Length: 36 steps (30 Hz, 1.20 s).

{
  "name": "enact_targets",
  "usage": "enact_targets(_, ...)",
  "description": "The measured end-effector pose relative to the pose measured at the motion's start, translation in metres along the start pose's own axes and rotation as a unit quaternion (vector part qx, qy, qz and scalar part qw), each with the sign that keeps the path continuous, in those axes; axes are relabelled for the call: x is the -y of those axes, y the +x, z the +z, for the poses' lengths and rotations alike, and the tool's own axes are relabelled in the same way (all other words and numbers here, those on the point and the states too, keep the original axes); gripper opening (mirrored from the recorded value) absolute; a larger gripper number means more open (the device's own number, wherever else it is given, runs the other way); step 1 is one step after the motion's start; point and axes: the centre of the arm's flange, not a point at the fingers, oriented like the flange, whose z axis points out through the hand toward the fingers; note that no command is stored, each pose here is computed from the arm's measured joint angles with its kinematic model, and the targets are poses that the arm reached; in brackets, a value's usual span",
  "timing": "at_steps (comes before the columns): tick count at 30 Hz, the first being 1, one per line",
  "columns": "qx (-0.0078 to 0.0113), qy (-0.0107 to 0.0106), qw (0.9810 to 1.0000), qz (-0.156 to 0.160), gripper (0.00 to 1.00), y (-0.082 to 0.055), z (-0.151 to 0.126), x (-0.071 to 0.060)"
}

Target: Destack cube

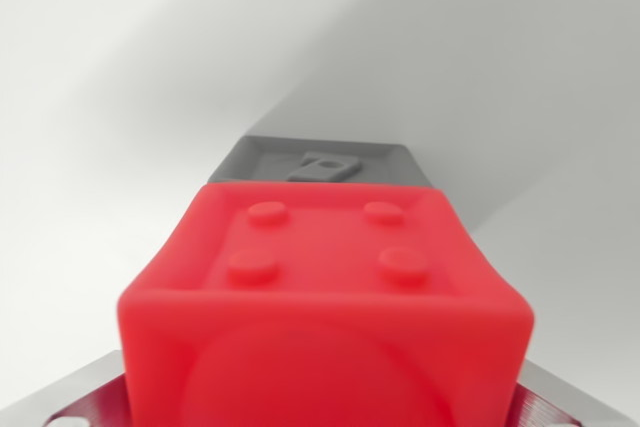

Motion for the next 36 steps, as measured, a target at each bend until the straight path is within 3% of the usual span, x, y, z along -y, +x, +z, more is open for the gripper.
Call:
enact_targets(6, 0.0001, 0.0000, 1.0000, 0.000, 0.00, 0.000, -0.001, 0.000)
enact_targets(13, -0.0001, 0.0022, 1.0000, 0.000, 0.00, 0.000, -0.010, 0.001)
enact_targets(20, 0.0000, 0.0023, 1.0000, 0.000, 0.00, 0.000, -0.023, 0.001)
enact_targets(36, 0.0004, 0.0049, 1.0000, 0.000, 0.00, 0.000, -0.069, 0.001)
